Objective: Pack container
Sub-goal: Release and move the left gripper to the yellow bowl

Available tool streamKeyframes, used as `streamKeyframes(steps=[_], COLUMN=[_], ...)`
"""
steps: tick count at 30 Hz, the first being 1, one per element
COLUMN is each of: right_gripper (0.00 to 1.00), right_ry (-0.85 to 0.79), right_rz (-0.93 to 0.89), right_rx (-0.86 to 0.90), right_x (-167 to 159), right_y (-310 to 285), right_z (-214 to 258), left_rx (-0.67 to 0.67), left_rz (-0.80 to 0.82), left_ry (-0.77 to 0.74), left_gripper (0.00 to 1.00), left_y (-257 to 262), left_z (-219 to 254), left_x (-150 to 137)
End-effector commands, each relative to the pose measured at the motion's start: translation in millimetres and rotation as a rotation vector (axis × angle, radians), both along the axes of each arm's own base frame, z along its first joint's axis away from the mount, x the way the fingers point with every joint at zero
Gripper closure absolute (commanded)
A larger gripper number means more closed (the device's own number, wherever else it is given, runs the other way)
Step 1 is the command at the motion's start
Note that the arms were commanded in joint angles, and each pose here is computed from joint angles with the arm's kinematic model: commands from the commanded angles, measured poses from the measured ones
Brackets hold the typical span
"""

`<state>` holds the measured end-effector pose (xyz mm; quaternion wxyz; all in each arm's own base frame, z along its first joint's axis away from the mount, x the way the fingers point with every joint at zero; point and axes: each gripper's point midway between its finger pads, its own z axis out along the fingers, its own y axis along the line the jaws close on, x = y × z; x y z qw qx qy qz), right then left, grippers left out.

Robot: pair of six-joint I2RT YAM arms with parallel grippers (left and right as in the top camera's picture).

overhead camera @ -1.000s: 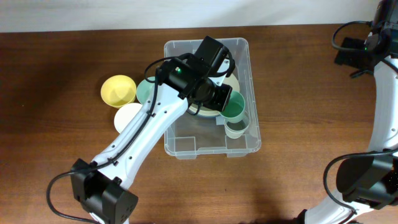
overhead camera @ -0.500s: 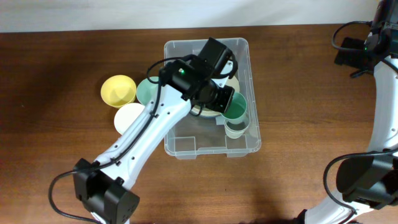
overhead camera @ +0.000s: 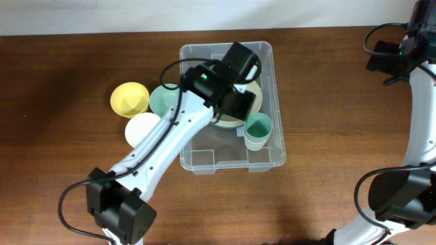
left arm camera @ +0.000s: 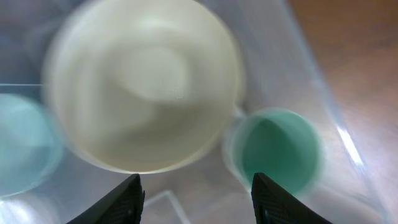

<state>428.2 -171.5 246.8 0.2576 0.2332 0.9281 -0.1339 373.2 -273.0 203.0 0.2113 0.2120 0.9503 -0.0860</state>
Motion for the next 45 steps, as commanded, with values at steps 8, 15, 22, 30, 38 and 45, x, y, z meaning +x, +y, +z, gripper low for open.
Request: streamKeyframes(steps=[8, 15, 22, 30, 38, 45], right_gripper=[0.01, 0.01, 0.01, 0.01, 0.01, 0.01], right_ry=[-0.001, -0.001, -0.001, -0.001, -0.001, -0.001], right_rz=[-0.006, -0.006, -0.006, -0.006, -0.006, -0.006], right_rx=[0.005, 0.005, 0.005, 0.005, 0.005, 0.005], right_x=[0, 0, 0, 0, 0, 0], right_y=[0, 0, 0, 0, 0, 0], right_z=[-1, -1, -1, -1, -1, -1], left_rx=[0.057, 0.063, 0.008, 0.021, 0.023, 0.02], left_rz=[0.509, 0.74, 0.803, 0.822, 0.814, 0.871], left_ry=[-0.138, -0.128, -0.071, -0.021, 0.049, 0.12], left_gripper=[0.42, 0.42, 0.26, 0.2, 0.07, 0.11], left_y=[191, 296, 331, 342, 340, 343], left_z=[61, 52, -8, -81, -130, -157], left_x=[78, 90, 105, 119, 126, 119])
